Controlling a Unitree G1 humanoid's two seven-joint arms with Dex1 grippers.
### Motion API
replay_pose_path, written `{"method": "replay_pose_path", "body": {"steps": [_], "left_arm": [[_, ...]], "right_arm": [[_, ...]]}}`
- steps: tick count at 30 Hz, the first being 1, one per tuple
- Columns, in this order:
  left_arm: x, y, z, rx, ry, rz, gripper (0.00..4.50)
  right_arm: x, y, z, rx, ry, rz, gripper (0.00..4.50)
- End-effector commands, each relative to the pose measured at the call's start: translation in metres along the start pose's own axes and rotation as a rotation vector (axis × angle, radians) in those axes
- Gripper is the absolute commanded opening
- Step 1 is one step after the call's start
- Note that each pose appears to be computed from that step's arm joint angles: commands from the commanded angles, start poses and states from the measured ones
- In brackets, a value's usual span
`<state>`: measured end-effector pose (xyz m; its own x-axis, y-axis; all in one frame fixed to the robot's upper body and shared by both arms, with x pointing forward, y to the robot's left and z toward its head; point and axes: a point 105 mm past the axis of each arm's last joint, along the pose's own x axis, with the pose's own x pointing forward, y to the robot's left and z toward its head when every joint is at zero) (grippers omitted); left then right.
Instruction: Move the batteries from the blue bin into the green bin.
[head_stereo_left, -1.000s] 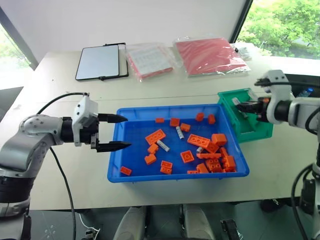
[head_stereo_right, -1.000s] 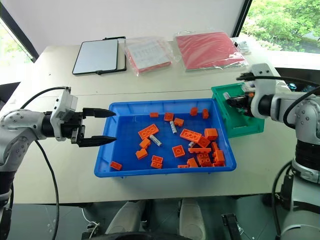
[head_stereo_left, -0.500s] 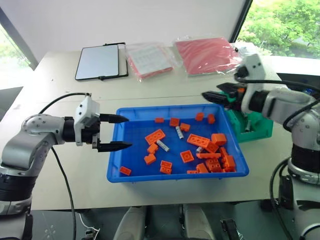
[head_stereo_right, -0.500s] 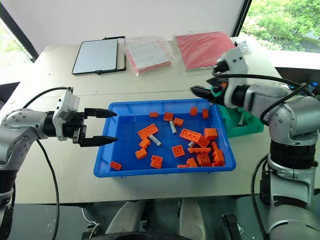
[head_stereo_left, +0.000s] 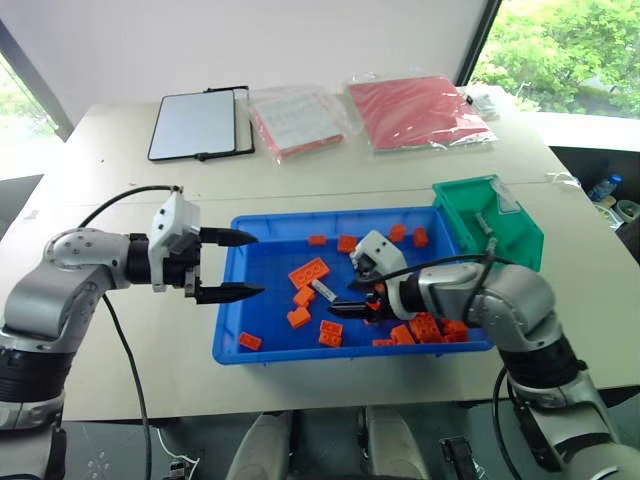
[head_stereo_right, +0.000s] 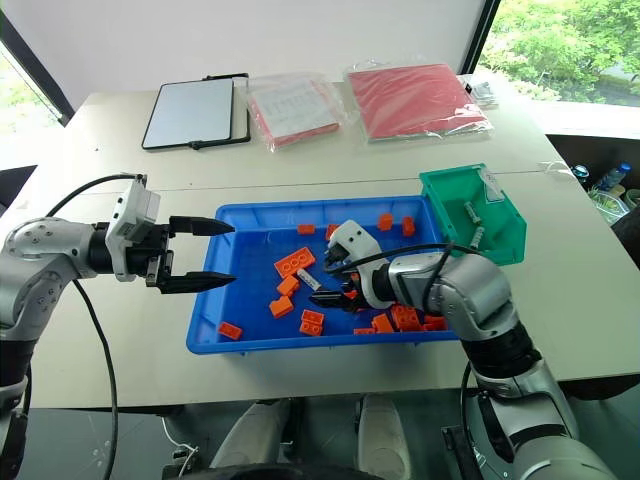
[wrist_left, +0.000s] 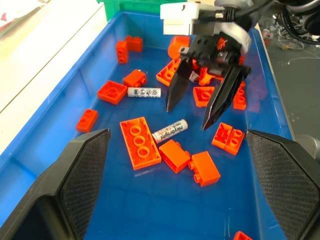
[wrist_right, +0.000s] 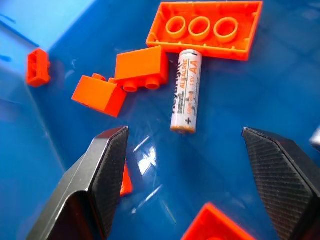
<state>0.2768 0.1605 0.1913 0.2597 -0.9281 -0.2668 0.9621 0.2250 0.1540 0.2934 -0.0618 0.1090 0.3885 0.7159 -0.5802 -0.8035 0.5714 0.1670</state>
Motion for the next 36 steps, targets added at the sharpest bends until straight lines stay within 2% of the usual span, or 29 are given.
{"method": "replay_pose_path", "body": {"steps": [1, 4, 6, 8, 12, 13, 17, 19, 21, 25, 30, 32, 33, 36], "left_arm": [[-0.003, 0.001, 0.010, 0.040, -0.013, 0.008, 4.50], [-0.003, 0.001, 0.010, 0.039, -0.013, 0.010, 4.50], [-0.003, 0.002, 0.010, 0.040, -0.015, 0.012, 4.50], [-0.003, 0.002, 0.012, 0.040, -0.019, 0.013, 4.50], [-0.004, 0.004, 0.013, 0.038, -0.025, 0.015, 4.50], [-0.004, 0.005, 0.013, 0.038, -0.025, 0.015, 4.50], [-0.003, 0.005, 0.013, 0.041, -0.025, 0.014, 4.50], [-0.003, 0.005, 0.012, 0.041, -0.024, 0.014, 4.50], [-0.004, 0.005, 0.012, 0.040, -0.023, 0.015, 4.50], [-0.003, 0.007, 0.011, 0.040, -0.027, 0.016, 4.50], [0.000, 0.008, 0.012, 0.045, -0.033, 0.011, 4.50], [0.001, 0.009, 0.013, 0.046, -0.037, 0.009, 4.50], [0.001, 0.009, 0.014, 0.048, -0.038, 0.008, 4.50], [0.002, 0.010, 0.014, 0.052, -0.038, 0.005, 4.50]], "right_arm": [[0.006, -0.001, 0.008, -0.035, -0.026, 0.001, 3.69], [0.012, -0.001, 0.005, -0.046, -0.020, -0.005, 3.69], [0.014, -0.002, 0.003, -0.047, -0.020, -0.015, 3.18], [0.013, 0.000, 0.003, -0.047, -0.024, -0.010, 2.36], [0.008, 0.007, 0.007, -0.053, -0.039, 0.007, 0.24], [0.006, 0.008, 0.009, -0.050, -0.049, 0.009, 0.09], [-0.027, 0.002, 0.039, -0.031, -0.157, -0.019, 0.11], [-0.062, -0.020, 0.064, -0.004, -0.247, -0.111, 0.11], [-0.091, -0.037, 0.077, 0.019, -0.298, -0.195, 0.11], [-0.156, -0.094, 0.056, 0.028, -0.243, -0.493, 0.11], [-0.182, -0.122, 0.032, 0.008, -0.177, -0.615, 0.11], [-0.180, -0.129, 0.024, 0.018, -0.172, -0.639, 1.19], [-0.178, -0.131, 0.023, 0.003, -0.169, -0.647, 1.56], [-0.167, -0.127, 0.034, -0.052, -0.203, -0.636, 3.04]]}}
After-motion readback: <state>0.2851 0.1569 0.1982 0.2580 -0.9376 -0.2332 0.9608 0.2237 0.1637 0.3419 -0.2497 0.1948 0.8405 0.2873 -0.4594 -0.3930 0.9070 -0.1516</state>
